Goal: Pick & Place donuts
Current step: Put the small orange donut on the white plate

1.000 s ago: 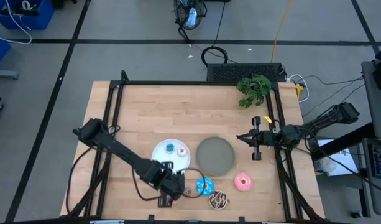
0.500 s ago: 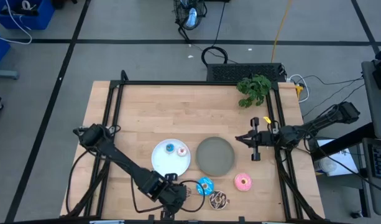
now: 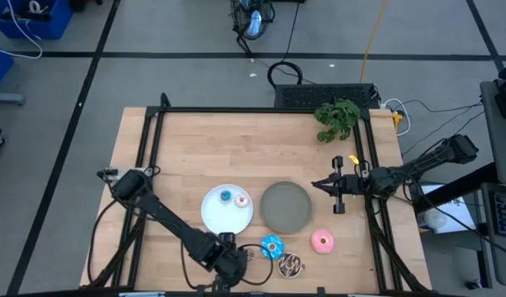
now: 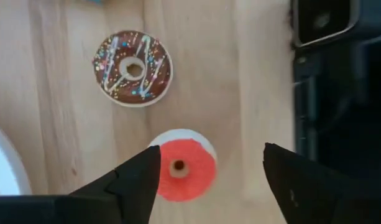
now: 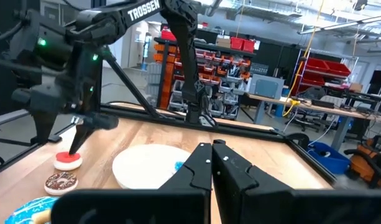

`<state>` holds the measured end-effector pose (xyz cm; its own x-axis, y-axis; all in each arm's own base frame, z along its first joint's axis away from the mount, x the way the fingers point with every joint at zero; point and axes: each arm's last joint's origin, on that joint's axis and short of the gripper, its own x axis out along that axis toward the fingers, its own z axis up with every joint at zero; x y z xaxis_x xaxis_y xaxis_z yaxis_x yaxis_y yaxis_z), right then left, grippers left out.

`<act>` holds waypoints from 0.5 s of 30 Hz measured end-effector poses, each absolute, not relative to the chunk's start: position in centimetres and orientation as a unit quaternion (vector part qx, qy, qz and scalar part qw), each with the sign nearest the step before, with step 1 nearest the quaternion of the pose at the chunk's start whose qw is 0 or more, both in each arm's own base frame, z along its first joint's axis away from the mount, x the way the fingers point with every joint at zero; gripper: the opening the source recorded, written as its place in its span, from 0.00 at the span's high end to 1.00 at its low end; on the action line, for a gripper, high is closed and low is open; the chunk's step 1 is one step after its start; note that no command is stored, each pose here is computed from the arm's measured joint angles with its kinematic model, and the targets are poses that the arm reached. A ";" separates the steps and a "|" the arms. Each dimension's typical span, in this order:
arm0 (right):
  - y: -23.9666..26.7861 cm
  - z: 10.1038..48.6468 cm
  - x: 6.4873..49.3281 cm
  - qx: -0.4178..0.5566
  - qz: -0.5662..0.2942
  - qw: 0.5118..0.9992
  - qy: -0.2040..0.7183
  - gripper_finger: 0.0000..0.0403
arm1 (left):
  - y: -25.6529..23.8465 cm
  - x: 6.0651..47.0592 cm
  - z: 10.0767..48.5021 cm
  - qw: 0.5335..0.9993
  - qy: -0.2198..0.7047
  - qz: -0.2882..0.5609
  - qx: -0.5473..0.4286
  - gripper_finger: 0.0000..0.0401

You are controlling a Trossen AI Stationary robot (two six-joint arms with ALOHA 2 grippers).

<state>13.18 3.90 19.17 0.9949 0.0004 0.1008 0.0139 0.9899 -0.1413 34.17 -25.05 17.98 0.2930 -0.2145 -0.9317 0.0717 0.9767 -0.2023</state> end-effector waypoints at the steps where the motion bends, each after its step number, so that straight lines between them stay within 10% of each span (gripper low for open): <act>1: 3.9 19.2 13.2 -0.073 -0.004 0.996 -0.050 1.00 | -25.1 34.2 17.5 0.799 0.593 -0.090 -0.052 0.27; 15: 3.9 19.2 13.2 -0.074 -0.004 0.996 -0.050 1.00 | -24.6 34.0 15.7 0.784 0.616 -0.069 -0.013 0.13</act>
